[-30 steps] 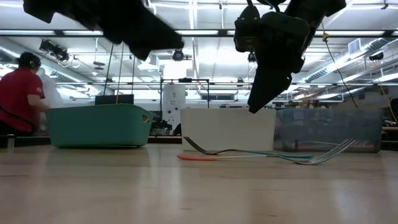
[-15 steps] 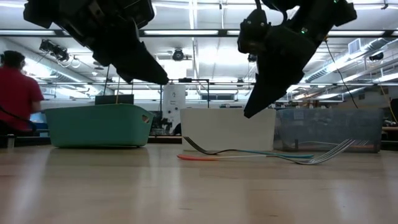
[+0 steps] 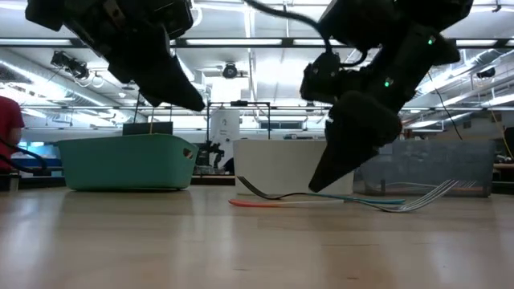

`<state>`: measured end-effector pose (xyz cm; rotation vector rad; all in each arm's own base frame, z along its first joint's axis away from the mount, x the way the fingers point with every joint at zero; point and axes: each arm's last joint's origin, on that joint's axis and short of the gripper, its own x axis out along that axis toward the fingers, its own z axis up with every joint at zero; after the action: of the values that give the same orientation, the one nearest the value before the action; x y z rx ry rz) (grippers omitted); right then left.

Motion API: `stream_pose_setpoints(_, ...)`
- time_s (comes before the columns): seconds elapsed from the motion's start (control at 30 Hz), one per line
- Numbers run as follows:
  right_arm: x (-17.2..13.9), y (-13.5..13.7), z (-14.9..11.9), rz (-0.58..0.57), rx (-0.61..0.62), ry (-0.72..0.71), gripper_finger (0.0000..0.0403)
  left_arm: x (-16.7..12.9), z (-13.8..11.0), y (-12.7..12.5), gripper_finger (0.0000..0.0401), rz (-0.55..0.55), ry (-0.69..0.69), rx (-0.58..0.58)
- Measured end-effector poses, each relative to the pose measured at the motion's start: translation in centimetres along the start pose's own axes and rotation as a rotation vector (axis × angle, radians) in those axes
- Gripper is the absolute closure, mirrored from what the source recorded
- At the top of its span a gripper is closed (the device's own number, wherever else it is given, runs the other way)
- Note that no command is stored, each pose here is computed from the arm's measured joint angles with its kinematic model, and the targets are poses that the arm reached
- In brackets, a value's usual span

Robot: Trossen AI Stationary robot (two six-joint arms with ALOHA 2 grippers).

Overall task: Sort silverware by color (type)
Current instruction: Put the blue fork into the white bin

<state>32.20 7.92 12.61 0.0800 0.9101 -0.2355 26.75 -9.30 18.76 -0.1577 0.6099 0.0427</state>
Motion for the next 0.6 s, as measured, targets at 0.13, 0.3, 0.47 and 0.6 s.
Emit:
stream_pose_setpoints(0.13,0.8,-0.1,-0.1,-0.007,-0.005,0.009,0.0222,-1.2,0.2,0.3,0.0312,0.009,0.024,-0.026)
stream_pose_setpoints(0.3,1.3,-0.4,-0.3,0.002,-0.003,0.029,0.0262,-2.4,0.5,0.6,0.0312,0.012,0.029,-0.050)
stream_pose_setpoints(0.47,1.4,-0.5,-0.2,0.019,-0.001,0.038,0.0324,-2.8,0.6,0.5,0.0312,0.006,0.023,-0.049)
stream_pose_setpoints(0.6,1.4,-0.5,-0.2,0.038,0.001,0.043,0.0376,-2.8,0.5,0.4,0.0312,0.005,0.033,-0.042)
